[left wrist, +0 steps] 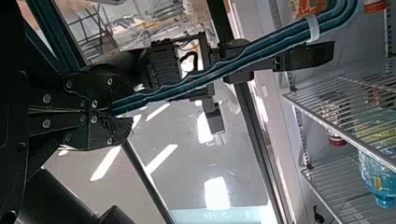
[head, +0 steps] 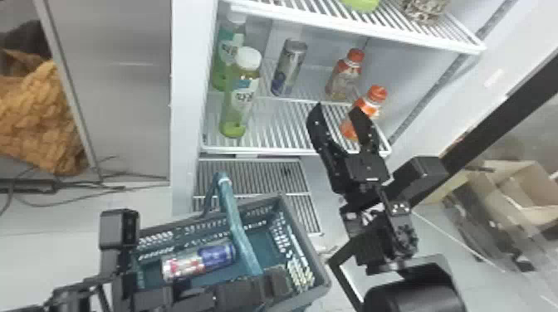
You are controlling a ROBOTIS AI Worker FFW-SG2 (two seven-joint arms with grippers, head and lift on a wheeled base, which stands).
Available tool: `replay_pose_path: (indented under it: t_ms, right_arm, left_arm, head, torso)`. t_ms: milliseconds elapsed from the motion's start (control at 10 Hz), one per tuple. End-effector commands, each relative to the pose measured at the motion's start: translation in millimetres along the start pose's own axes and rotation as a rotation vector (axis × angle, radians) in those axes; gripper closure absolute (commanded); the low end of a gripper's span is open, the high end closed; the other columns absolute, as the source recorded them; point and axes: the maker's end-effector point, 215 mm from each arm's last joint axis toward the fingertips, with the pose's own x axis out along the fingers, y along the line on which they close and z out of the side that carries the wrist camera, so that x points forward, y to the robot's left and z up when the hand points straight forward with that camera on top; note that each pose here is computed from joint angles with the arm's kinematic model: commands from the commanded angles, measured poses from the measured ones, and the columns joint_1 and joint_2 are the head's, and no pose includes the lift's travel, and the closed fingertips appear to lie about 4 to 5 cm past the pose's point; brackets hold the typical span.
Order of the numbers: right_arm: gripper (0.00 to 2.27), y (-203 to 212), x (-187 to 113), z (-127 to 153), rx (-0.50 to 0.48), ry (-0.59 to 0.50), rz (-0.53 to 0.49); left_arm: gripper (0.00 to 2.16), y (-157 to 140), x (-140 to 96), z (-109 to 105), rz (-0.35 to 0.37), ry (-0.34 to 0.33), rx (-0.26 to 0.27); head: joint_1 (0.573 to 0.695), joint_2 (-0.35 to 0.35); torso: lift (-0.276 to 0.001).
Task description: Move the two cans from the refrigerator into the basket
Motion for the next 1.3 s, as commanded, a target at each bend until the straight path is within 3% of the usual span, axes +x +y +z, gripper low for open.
replay_pose_path:
  t_ms: [0,700,1200]
  right_arm:
    - [0.31,-3,6,-4,-0.009,0.006,0.000]
    - [0.08,-8,46,-21,-0.040,0.026,0.008]
    - [0.08,-11,77,-30,-0.040,0.030,0.021]
  left_arm:
    - [1.16,0,0,0,0.000,0.001,-0.001]
    - [1.16,4,0,1,0.003,-0.005,-0.007]
    - [1.16,3,0,1,0.001,0.000,-0.006]
  head:
    - [0.695,-0.350]
    - [0.695,-0.350]
    - [0.695,-0.350]
  torso:
    - [-0.276]
    - [-0.276]
    - [-0.276]
